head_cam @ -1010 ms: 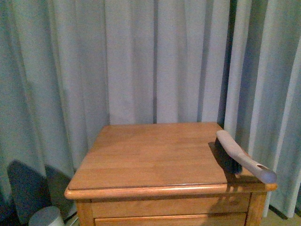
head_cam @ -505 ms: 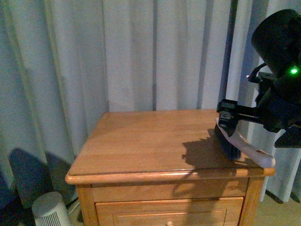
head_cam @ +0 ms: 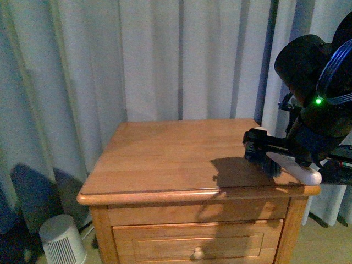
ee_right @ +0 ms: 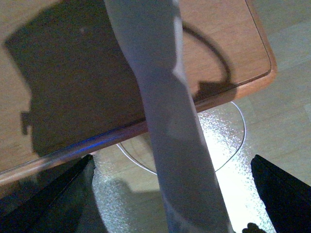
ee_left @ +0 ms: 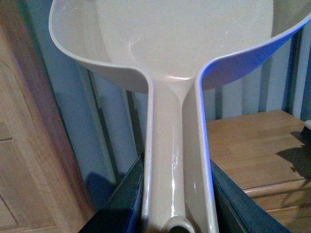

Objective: Clean up trash

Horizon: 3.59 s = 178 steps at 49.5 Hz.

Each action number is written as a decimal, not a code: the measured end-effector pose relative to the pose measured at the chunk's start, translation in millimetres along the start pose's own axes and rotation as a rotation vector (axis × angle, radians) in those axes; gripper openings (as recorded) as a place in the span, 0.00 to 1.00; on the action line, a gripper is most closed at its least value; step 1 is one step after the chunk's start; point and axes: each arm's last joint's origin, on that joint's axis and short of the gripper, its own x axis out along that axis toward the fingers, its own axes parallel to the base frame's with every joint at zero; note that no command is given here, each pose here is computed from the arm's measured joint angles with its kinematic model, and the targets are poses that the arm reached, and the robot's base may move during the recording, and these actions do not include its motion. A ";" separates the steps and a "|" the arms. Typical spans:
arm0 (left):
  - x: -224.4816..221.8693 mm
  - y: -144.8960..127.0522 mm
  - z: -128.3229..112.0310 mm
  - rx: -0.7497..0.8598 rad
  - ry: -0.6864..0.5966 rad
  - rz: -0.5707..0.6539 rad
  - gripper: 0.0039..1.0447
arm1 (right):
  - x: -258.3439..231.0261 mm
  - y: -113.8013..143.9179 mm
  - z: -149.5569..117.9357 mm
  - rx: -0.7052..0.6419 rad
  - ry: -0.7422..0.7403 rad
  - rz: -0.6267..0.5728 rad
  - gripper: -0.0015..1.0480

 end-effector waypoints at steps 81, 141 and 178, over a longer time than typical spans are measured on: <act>0.0 0.0 -0.2 0.000 0.001 0.000 0.27 | -225.9 -142.6 -146.2 -0.257 -0.944 -0.099 0.18; -0.4 -0.2 -0.9 0.000 0.001 0.001 0.27 | -219.8 -154.8 -159.5 -0.170 -0.922 -0.119 0.18; 0.0 -0.3 -2.4 -0.002 0.007 0.000 0.27 | -219.4 -154.8 -159.7 -0.170 -0.921 -0.120 0.18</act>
